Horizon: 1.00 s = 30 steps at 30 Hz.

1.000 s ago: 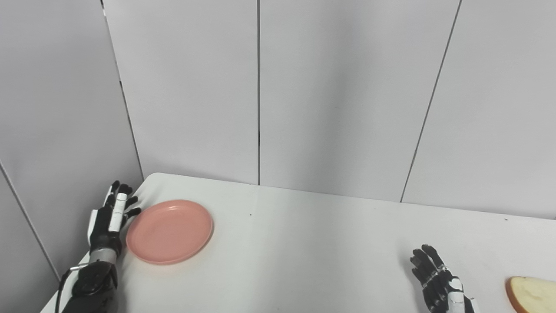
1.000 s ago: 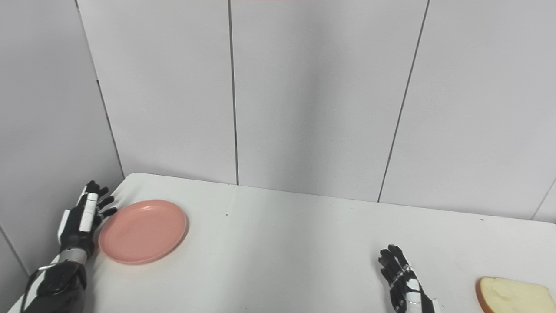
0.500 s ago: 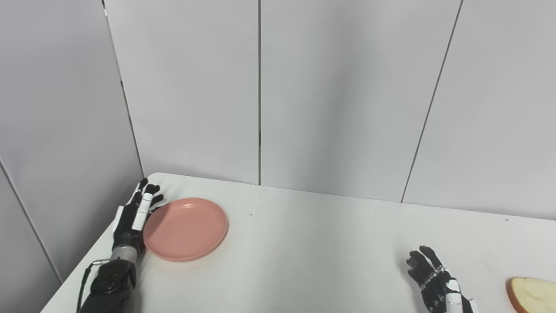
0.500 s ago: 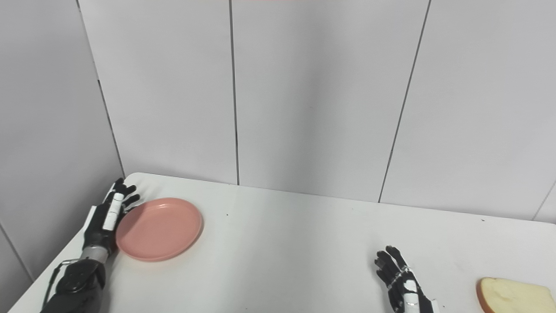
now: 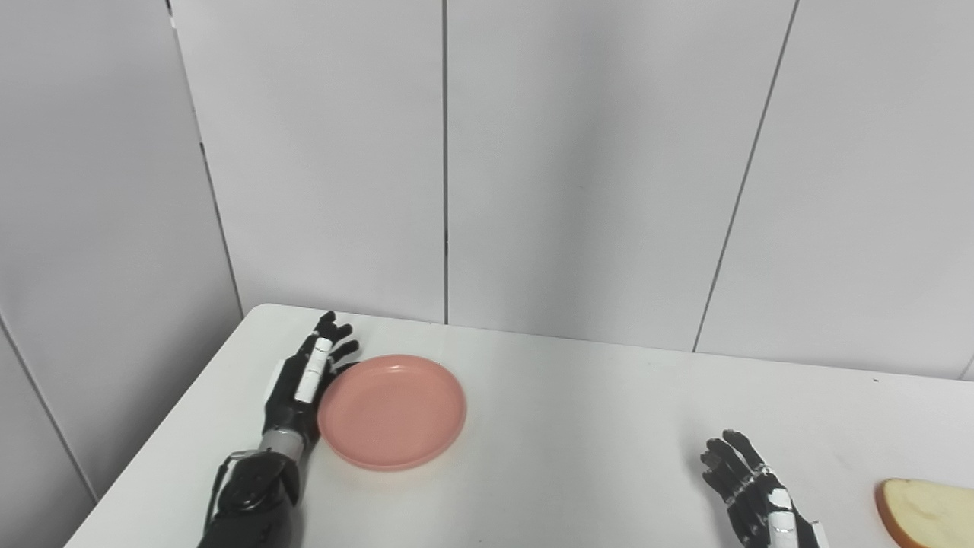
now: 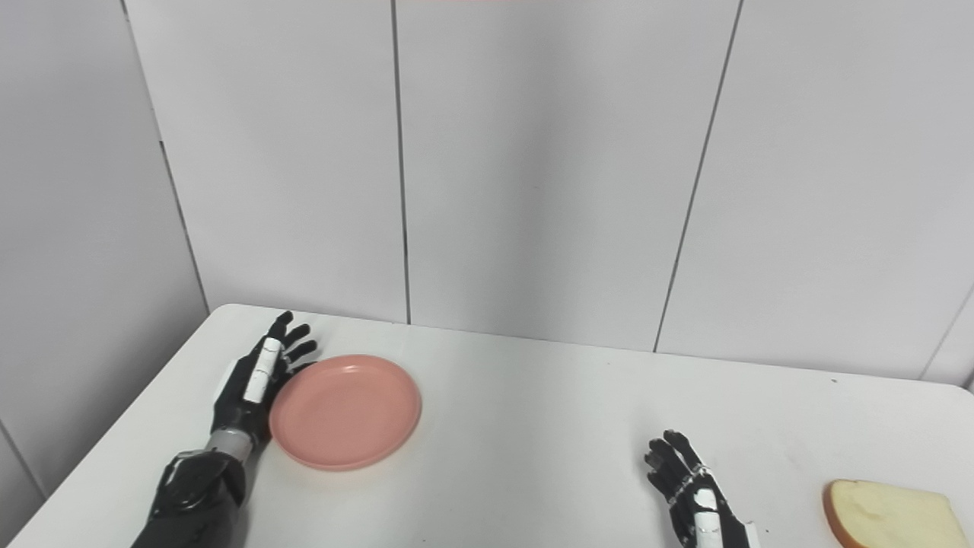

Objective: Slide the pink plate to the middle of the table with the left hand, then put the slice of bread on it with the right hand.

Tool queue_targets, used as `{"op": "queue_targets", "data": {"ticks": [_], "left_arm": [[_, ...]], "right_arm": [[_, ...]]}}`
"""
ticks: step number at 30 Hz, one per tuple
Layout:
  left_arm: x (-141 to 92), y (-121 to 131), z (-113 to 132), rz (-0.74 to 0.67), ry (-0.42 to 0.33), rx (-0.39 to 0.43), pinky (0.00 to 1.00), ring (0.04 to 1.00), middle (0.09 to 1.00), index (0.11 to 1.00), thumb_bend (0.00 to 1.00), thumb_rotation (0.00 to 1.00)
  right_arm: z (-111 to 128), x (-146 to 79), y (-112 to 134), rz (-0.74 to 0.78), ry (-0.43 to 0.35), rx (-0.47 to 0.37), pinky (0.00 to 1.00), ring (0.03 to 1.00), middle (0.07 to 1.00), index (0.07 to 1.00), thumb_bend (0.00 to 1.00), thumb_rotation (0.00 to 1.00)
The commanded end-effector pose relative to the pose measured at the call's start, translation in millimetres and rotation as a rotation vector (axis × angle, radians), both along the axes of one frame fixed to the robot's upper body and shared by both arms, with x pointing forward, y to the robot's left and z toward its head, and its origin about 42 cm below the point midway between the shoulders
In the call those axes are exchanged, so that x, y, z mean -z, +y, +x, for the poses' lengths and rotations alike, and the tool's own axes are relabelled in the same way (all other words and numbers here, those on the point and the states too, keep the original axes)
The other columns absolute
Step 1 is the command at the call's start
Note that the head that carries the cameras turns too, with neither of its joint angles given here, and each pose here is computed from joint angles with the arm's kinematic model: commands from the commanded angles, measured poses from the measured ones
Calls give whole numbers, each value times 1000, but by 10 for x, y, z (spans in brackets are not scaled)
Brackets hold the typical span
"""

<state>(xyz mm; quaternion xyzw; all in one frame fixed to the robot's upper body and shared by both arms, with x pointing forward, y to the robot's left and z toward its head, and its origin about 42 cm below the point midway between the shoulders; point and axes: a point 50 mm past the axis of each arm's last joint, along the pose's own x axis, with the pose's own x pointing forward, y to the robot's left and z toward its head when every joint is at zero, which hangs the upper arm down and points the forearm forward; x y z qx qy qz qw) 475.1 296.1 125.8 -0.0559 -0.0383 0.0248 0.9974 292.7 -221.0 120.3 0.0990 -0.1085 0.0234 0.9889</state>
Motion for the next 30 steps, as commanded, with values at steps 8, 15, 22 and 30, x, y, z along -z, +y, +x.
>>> {"op": "queue_targets", "data": {"ticks": [8, 15, 22, 30], "left_arm": [[-209, -268, 9, -62, -67, 109, 738, 854, 883, 911, 885, 792], [-167, -602, -91, -87, -41, 206, 744, 865, 881, 915, 889, 808], [-168, -829, -130, -122, -23, 258, 745, 872, 897, 928, 870, 803], [-183, -1035, -209, -154, 8, 286, 765, 872, 889, 922, 852, 803]], "right_arm": [[-407, 521, 75, 33, 212, 24, 865, 841, 827, 826, 814, 900], [-410, 463, 173, 19, 205, 25, 869, 837, 827, 818, 800, 900], [-384, 371, 360, 23, 203, 32, 874, 834, 822, 811, 823, 886], [-332, 270, 586, 17, 190, 31, 880, 816, 808, 810, 823, 909]]}}
